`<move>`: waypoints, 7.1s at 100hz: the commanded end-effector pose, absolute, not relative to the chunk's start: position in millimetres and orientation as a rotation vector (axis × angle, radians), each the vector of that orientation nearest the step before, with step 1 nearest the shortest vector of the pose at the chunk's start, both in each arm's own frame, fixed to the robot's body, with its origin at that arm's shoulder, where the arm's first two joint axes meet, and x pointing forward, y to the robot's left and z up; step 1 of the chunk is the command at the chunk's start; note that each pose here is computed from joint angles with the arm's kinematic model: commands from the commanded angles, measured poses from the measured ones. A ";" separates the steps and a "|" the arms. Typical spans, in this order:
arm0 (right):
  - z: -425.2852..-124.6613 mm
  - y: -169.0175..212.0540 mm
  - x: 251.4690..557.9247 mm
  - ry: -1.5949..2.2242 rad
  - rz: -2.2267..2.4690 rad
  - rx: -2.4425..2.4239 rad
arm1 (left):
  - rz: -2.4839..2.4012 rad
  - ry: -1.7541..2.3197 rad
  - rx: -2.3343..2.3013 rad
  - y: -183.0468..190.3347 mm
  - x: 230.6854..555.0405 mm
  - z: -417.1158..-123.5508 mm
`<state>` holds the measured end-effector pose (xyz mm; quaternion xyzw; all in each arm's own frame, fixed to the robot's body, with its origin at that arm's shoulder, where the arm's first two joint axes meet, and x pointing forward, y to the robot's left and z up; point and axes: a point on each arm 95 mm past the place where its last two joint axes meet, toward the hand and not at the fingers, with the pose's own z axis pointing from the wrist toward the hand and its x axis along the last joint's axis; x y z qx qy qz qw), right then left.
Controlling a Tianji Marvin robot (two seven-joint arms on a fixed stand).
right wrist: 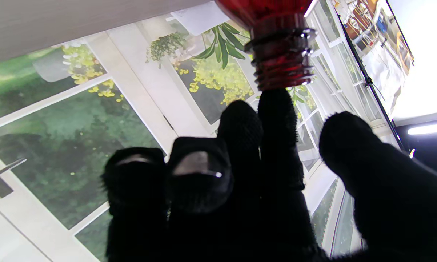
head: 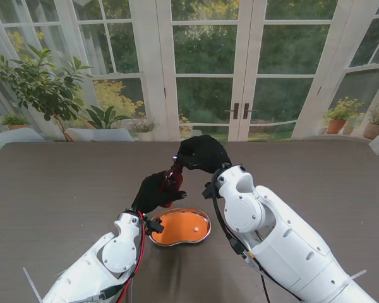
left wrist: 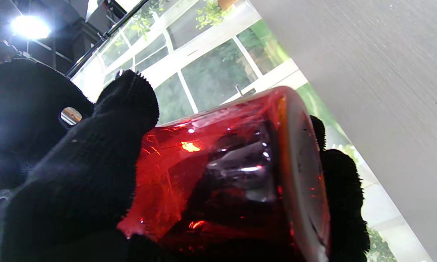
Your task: Collect the cotton balls from the tray into a sample bottle
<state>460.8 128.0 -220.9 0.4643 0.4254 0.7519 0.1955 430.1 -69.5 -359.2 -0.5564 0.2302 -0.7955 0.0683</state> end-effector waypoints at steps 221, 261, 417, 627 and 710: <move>-215.6 130.3 445.9 1.257 2.152 1.280 | -2.442 0.726 -1.557 -69.2 433.3 -347.9; -219.5 127.6 447.3 1.330 2.116 1.278 | -2.452 0.728 -1.537 -68.5 432.4 -343.2; -209.7 92.1 456.4 1.202 2.051 1.240 | -2.409 0.795 -1.499 -50.6 418.6 -331.6; -373.0 98.0 453.8 1.853 1.797 0.877 | -2.354 0.812 -1.529 -31.5 400.4 -334.6; -393.0 100.9 452.8 1.875 1.744 0.752 | -2.361 0.810 -1.537 -32.6 400.0 -335.9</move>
